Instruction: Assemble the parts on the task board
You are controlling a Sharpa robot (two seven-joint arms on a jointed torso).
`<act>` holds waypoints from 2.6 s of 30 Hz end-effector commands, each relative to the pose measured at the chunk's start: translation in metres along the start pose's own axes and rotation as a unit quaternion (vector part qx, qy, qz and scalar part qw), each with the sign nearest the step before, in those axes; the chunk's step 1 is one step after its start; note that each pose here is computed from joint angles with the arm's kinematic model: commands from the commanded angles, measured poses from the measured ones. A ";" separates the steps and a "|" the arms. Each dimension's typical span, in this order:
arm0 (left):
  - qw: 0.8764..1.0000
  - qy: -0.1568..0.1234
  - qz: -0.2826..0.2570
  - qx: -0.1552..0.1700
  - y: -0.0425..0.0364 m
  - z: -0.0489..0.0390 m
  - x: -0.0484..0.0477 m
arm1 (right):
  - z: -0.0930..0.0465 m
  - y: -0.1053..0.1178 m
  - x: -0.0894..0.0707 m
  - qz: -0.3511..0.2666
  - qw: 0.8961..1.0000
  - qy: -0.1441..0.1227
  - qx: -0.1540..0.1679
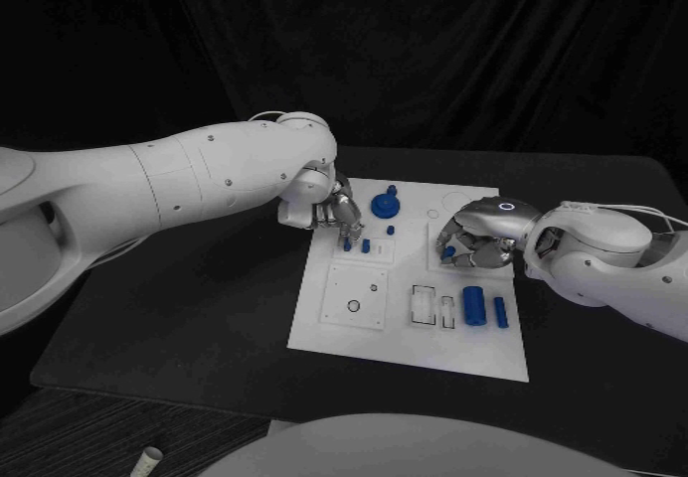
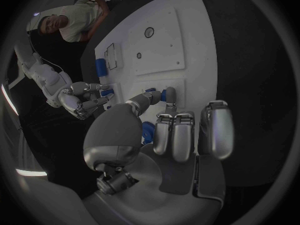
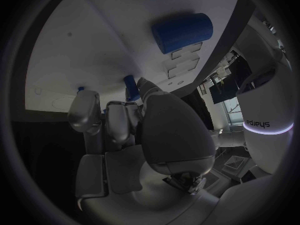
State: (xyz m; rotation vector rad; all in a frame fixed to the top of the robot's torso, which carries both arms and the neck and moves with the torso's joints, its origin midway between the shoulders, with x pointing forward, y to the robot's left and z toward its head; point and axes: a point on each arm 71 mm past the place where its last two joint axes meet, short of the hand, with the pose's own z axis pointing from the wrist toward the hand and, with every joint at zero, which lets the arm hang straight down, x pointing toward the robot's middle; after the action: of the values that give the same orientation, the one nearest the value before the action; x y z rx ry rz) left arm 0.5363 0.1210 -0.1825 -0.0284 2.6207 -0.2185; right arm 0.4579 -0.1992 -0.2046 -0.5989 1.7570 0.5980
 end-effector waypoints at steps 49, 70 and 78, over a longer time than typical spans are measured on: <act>1.000 0.002 -0.004 0.000 0.0042 0.0026 0.0019 | 0.000 0.000 0.002 0.000 1.000 0.005 0.006; 1.000 0.020 0.006 -0.022 0.0115 0.0046 0.0028 | -0.001 0.000 0.002 0.001 1.000 0.005 0.005; 0.999 0.021 0.005 -0.026 0.0133 0.0051 0.0027 | -0.001 0.000 0.003 0.001 1.000 0.006 0.006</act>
State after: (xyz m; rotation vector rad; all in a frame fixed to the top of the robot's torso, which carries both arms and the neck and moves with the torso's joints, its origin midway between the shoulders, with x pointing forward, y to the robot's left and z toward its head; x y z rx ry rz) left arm 0.5380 0.1315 -0.1886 -0.0313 2.6494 -0.1919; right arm 0.4569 -0.1998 -0.2059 -0.5984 1.7632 0.5974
